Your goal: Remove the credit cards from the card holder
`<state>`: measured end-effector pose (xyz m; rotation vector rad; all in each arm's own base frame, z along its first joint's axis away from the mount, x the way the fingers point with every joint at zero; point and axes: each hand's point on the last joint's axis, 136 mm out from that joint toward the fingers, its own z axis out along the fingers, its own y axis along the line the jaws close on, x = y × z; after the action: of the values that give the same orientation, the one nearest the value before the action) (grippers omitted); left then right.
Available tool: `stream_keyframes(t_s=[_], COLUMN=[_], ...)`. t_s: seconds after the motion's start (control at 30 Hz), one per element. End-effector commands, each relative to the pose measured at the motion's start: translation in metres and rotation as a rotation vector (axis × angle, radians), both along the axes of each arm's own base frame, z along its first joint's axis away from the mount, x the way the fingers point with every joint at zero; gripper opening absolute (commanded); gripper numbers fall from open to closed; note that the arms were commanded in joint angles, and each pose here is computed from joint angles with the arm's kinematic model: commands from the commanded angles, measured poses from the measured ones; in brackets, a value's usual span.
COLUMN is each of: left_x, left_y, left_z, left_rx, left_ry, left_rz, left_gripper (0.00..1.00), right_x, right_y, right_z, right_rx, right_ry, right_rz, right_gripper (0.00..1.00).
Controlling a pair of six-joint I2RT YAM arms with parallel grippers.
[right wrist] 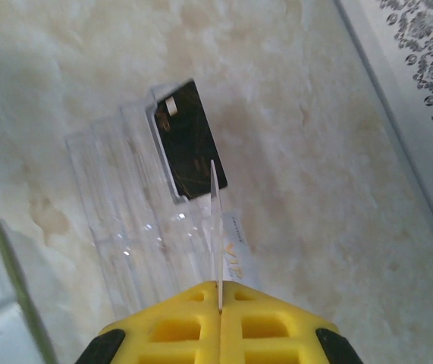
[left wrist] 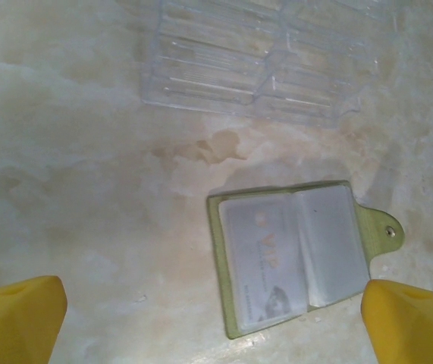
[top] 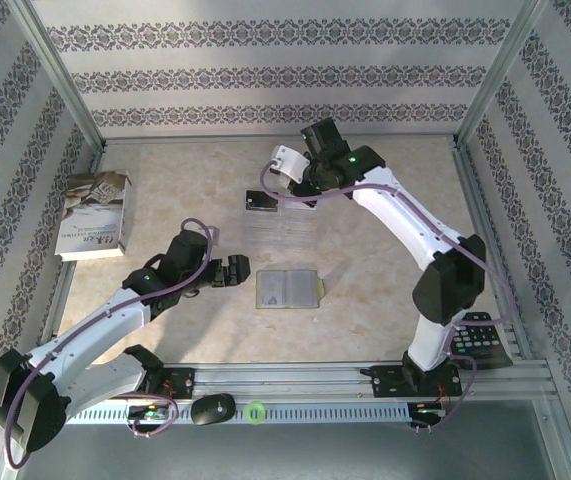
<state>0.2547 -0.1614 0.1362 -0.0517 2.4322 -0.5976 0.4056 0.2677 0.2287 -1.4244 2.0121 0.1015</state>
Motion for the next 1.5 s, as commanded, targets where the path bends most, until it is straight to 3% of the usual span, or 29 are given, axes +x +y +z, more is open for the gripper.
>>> stream_keyframes(t_s=[0.0,0.57,1.47], left_x=[0.004,0.012,0.017], left_y=[0.019,0.035,0.037], left_z=[0.009,-0.013,-0.024], left_rx=[0.069,0.11,0.09], left_ry=[-0.009,0.052,0.08], left_rz=[0.045,0.098,0.109], left_gripper=[1.0,0.99,1.0], right_x=[0.004,0.012,0.018], right_y=[-0.012,-0.01,-0.012], right_z=[-0.016,-0.061,-0.094], right_rx=[-0.175,-0.323,-0.371], right_ry=[-0.011,0.015,0.042], right_rz=[0.069,0.183,0.2], right_gripper=[0.0,0.0,0.0])
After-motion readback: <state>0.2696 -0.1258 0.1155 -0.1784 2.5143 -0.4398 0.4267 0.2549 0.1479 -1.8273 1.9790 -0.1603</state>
